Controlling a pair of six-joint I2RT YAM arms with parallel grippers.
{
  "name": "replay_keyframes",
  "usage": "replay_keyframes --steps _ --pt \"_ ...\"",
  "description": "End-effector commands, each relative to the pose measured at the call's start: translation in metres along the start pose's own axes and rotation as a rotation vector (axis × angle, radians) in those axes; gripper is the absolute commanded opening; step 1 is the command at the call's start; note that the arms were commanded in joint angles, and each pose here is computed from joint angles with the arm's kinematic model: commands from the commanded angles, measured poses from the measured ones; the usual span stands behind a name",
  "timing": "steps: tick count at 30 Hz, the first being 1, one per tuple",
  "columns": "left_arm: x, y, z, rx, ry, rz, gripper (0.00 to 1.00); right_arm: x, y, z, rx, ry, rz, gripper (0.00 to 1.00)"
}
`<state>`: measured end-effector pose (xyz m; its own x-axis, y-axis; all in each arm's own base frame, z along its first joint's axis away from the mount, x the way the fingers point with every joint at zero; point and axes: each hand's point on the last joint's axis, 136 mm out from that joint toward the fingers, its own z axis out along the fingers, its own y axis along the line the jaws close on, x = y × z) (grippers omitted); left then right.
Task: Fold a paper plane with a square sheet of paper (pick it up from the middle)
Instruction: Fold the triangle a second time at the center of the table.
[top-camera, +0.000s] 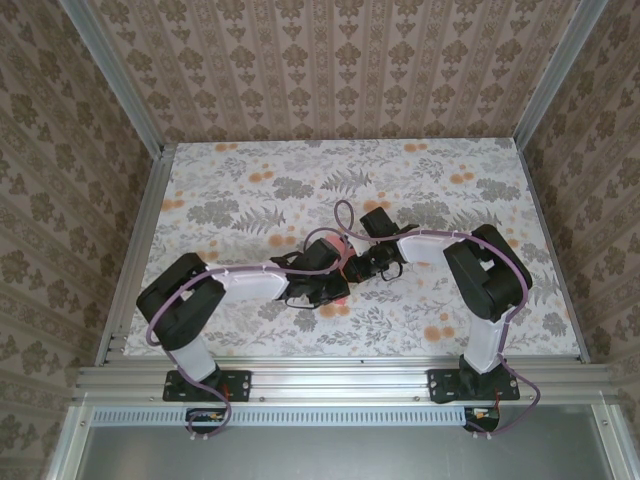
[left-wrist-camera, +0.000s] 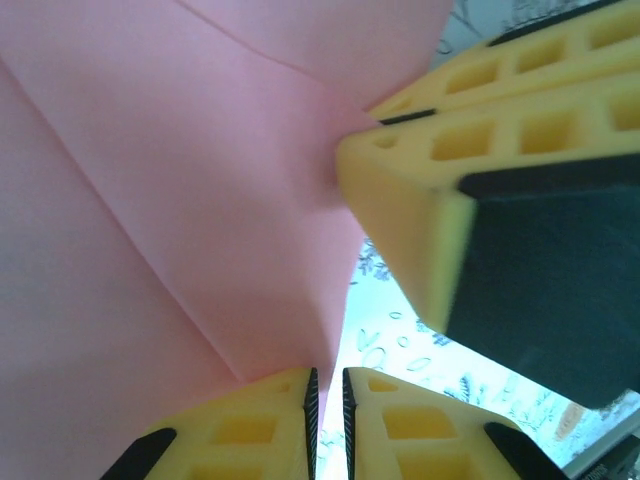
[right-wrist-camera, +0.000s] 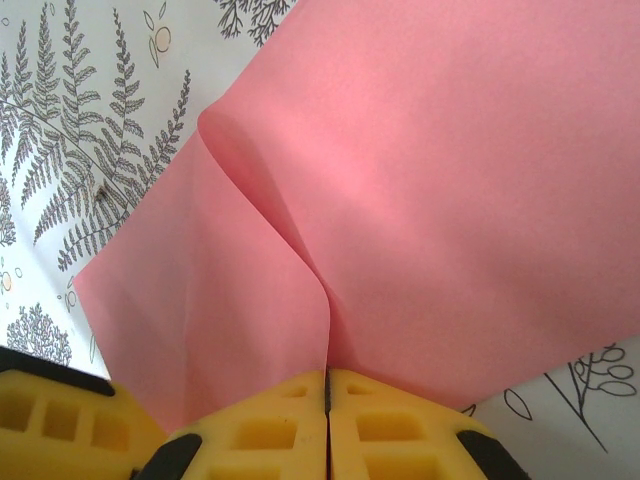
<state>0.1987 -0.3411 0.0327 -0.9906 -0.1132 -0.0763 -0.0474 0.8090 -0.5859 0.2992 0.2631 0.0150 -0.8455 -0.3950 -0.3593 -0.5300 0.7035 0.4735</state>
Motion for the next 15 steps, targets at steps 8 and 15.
replay_keyframes --steps 8,15 --pt "0.011 -0.004 0.004 0.013 0.024 0.025 0.17 0.020 -0.009 0.007 0.038 0.078 0.030 0.09" --pt "0.026 0.013 0.024 -0.023 0.069 0.001 0.16 0.021 -0.010 0.007 0.045 0.085 0.029 0.09"
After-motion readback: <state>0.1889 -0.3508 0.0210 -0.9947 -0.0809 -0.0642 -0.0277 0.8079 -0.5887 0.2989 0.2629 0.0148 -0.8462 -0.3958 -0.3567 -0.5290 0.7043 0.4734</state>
